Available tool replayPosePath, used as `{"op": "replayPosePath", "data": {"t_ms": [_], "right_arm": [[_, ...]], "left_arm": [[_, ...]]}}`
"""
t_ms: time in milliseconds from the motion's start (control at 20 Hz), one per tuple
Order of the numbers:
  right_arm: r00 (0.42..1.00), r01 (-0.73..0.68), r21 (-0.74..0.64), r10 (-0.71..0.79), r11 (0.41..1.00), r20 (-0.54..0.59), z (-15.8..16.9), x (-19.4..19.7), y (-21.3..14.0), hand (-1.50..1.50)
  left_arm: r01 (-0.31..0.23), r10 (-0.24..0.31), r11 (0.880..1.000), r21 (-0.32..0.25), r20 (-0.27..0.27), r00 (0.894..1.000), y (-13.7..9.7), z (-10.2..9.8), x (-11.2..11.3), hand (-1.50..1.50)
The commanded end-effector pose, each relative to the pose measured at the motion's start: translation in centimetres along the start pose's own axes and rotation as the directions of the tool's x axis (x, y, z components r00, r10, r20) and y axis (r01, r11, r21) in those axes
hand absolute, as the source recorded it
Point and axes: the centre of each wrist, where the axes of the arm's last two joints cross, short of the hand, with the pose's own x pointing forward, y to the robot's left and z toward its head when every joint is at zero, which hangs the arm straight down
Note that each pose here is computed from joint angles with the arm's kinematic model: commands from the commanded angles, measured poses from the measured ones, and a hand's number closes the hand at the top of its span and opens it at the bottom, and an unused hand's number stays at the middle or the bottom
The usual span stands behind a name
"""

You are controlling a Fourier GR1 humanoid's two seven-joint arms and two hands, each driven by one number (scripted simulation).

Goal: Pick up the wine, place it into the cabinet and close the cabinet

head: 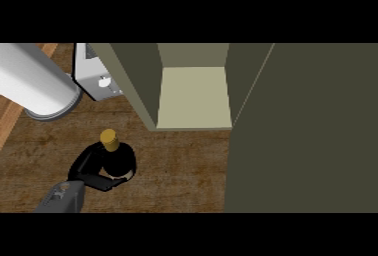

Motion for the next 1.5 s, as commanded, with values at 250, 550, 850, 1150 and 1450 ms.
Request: {"op": "replayPosePath", "data": {"t_ms": [250,550,850,1150,1450], "right_arm": [[1.000,-0.015,0.014,0.015,1.000,-0.007,0.2,0.4,-0.8,-1.50],[1.000,0.006,-0.008,-0.006,1.000,-0.010,-0.2,-0.7,-0.1,-1.50],[0.999,-0.029,-0.039,0.029,0.999,-0.016,-0.8,-0.2,-0.4,-1.50],[1.000,-0.008,-0.016,0.008,1.000,-0.011,-0.7,0.2,-1.6,-1.50],[1.000,0.008,-0.036,-0.009,0.999,-0.009,-0.3,-0.8,-1.2,-1.50]], "left_arm": [[-0.045,0.054,0.992,-0.116,0.077,0.996,-1.2,-0.3,-1.0,1.50],[-0.074,0.071,0.997,0.030,0.111,0.991,-0.4,4.0,-2.9,1.50],[-0.123,0.051,0.943,0.309,0.233,0.971,-3.7,8.6,-6.9,1.50],[-0.191,0.123,0.965,0.179,0.333,0.935,-3.7,8.3,-5.1,1.50],[-0.182,0.117,0.971,0.155,0.353,0.928,-7.4,6.9,-2.4,1.50]]}}
